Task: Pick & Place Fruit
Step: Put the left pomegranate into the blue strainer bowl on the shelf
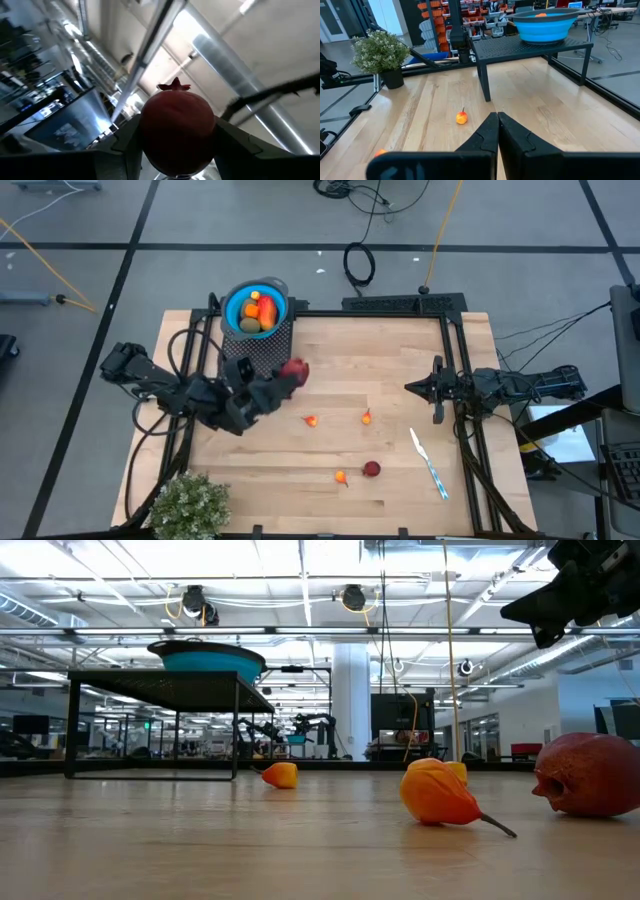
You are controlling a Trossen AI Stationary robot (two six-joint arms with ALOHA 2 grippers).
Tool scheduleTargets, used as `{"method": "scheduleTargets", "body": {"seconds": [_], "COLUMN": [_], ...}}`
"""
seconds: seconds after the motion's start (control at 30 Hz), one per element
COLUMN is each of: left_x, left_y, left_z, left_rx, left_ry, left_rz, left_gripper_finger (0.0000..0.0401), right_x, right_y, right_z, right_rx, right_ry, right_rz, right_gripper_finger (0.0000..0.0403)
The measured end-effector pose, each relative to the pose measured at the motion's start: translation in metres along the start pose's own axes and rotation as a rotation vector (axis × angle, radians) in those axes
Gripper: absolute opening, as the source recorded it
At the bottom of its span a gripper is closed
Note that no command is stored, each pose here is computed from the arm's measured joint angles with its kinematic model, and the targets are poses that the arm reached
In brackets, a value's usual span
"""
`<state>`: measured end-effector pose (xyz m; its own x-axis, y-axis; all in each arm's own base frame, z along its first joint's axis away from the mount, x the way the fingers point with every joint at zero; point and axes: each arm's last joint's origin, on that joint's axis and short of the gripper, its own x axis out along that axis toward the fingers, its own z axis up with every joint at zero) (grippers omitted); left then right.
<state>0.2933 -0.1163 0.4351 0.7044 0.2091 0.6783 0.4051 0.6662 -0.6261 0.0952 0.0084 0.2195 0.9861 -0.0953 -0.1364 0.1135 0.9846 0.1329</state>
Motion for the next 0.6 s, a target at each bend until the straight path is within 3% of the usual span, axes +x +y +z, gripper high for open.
{"method": "scheduleTargets", "body": {"seconds": [0.13, 0.3, 0.6], "left_x": [0.000, 0.000, -0.011], "left_y": [0.001, 0.003, 0.035], "left_z": [0.001, -0.002, -0.038], "left_rx": [-0.050, -0.013, 0.237], "left_ry": [-0.023, 0.002, 0.392], "left_rz": [0.040, 0.059, 0.313], "left_gripper_finger": [0.0184, 0.0184, 0.0184], "right_x": [0.000, 0.000, 0.000], "right_y": [0.000, 0.000, 0.000], "right_z": [0.000, 0.000, 0.000], "right_rx": [0.000, 0.000, 0.000], "right_ry": [0.000, 0.000, 0.000], "right_rz": [0.000, 0.000, 0.000], "right_gripper_finger": [0.0000, 0.0000, 0.0000]}}
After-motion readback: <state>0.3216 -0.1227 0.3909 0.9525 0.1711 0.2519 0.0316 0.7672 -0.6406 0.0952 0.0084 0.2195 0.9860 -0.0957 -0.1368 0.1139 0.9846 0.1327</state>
